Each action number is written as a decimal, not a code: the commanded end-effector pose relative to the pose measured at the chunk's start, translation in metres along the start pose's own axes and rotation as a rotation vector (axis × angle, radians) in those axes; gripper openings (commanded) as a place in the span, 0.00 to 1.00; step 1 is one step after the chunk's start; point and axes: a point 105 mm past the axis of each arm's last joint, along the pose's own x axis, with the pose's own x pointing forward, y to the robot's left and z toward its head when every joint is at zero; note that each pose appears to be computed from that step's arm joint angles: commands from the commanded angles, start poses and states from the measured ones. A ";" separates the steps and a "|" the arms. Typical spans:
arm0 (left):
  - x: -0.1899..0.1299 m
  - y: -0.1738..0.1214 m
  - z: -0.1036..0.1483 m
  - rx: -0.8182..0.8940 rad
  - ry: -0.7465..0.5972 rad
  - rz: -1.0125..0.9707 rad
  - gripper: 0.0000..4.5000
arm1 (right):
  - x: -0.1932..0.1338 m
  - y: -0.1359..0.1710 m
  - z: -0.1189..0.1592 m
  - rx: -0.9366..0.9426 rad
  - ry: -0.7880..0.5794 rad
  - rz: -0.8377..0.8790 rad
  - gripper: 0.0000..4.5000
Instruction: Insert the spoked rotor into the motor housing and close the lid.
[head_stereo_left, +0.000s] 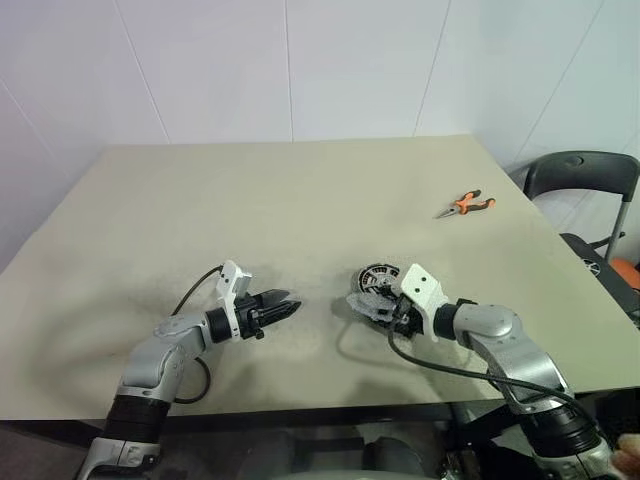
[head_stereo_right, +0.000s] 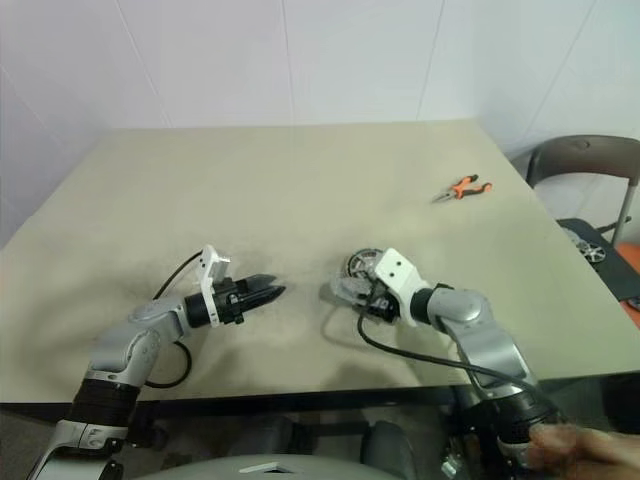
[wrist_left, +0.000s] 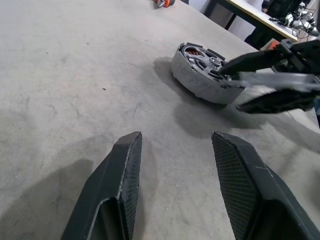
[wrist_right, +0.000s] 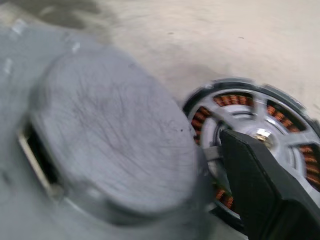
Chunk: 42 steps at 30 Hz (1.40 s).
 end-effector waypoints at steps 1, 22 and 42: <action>-0.003 -0.001 0.011 0.026 -0.024 -0.004 0.52 | 0.000 -0.008 -0.010 0.072 0.027 -0.049 0.65; -0.005 0.007 0.000 0.006 -0.004 0.027 0.52 | -0.004 -0.023 -0.008 0.214 -0.033 -0.123 0.18; -0.010 0.030 -0.013 0.002 0.010 0.041 0.52 | -0.005 -0.053 -0.005 0.265 -0.096 -0.333 0.18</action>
